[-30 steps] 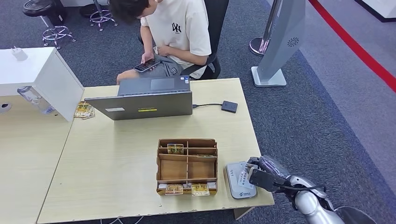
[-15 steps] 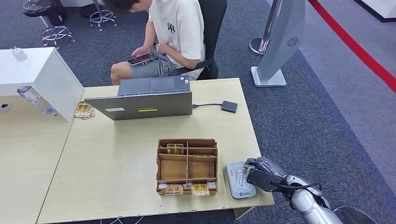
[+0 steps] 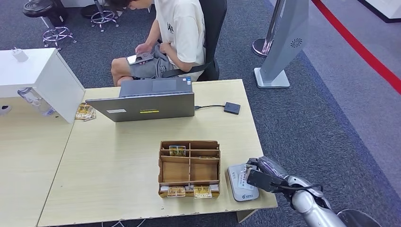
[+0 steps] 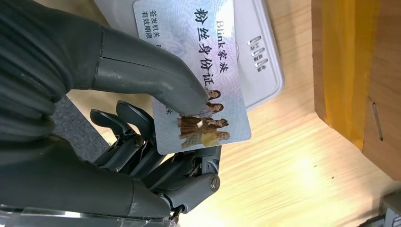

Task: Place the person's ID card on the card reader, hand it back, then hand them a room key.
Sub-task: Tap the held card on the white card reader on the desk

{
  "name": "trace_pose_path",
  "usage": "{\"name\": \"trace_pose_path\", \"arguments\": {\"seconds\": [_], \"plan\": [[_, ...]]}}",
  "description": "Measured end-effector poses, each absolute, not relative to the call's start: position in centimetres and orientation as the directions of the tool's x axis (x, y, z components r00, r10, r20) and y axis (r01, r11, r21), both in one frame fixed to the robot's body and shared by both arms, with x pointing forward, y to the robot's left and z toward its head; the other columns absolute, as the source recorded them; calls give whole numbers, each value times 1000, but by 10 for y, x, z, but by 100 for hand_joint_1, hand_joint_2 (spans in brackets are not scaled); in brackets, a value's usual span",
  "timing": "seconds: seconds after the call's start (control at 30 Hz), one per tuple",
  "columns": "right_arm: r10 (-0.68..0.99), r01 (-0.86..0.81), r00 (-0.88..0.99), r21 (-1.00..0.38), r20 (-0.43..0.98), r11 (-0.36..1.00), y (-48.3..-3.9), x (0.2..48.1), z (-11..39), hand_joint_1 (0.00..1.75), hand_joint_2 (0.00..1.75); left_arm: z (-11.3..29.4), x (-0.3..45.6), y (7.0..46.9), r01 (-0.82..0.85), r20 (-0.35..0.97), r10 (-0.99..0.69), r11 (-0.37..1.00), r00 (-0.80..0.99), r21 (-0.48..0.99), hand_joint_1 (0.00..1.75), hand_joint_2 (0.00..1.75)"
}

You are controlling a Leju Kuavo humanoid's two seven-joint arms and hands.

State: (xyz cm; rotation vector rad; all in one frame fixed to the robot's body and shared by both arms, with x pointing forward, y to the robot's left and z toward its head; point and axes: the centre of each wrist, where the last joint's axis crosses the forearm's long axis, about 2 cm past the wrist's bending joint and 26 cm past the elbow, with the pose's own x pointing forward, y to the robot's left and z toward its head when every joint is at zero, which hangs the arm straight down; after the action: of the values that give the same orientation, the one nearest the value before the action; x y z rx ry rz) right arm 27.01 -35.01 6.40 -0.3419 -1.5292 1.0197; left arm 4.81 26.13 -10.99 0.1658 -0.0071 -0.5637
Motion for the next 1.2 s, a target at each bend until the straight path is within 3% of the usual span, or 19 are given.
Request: {"name": "trace_pose_path", "arguments": {"seconds": [0.53,0.77,0.97,1.2], "plan": [[719,-179,-268,-767,641,616,-323,271,65,175,175,-110,47,258,515,-36,-516,843,856,154,0,0],[751,94,-300,-765,589,637,-301,268,79,175,175,-110,47,256,514,-35,-516,842,856,165,0,0],[776,389,-346,-672,527,630,-282,259,104,175,175,-110,47,255,521,-31,-524,835,851,176,0,0],[767,488,-372,-593,523,641,-272,250,123,175,175,-109,48,254,526,-25,-531,831,847,179,0,0]]}}
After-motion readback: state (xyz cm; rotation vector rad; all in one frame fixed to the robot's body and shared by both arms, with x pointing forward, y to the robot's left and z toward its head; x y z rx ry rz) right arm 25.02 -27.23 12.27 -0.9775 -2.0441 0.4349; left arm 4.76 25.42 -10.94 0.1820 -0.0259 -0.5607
